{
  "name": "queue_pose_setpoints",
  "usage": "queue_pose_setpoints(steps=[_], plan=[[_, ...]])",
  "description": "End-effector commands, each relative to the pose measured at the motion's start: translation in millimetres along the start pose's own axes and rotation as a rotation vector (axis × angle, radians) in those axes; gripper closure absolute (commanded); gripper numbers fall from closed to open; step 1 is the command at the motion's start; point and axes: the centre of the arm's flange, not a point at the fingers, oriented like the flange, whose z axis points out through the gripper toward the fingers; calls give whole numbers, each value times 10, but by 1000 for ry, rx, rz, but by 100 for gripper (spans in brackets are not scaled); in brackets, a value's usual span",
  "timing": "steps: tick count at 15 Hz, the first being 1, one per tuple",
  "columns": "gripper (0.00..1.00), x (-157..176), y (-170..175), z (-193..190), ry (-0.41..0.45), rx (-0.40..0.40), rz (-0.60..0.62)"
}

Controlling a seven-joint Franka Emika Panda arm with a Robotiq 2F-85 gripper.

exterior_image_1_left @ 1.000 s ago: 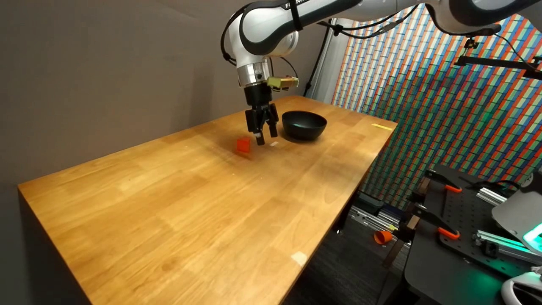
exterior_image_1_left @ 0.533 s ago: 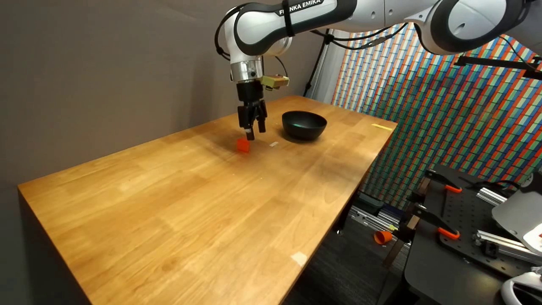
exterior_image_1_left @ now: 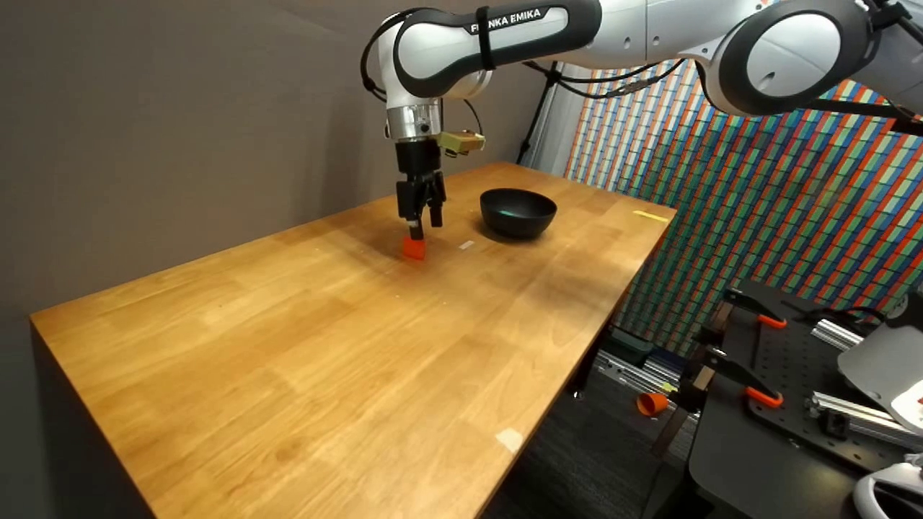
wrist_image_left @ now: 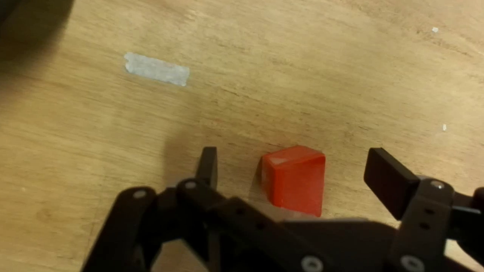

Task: Put the blocks in the bowl

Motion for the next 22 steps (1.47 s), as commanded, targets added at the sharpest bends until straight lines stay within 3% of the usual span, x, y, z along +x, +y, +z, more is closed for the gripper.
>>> queue_pose_setpoints(steps=[1, 3, 4, 5, 9, 14, 16, 18, 19, 21, 22], plan=[[0, 466, -41, -52, 39, 6, -19], [0, 500, -69, -13, 58, 0, -16], [25, 495, -85, 3, 84, -25, -10], [27, 503, -97, 4, 102, -32, -8], [58, 502, -72, -53, 147, -59, 7], [94, 142, 67, -208, 86, -113, 77], [100, -23, 141, -212, 51, -118, 119], [97, -205, 164, -265, 1, -102, 165], [74, -258, 160, -296, -20, -100, 170], [71, -340, 102, -353, -52, -70, 179], [63, -364, 49, -389, -59, -41, 166]])
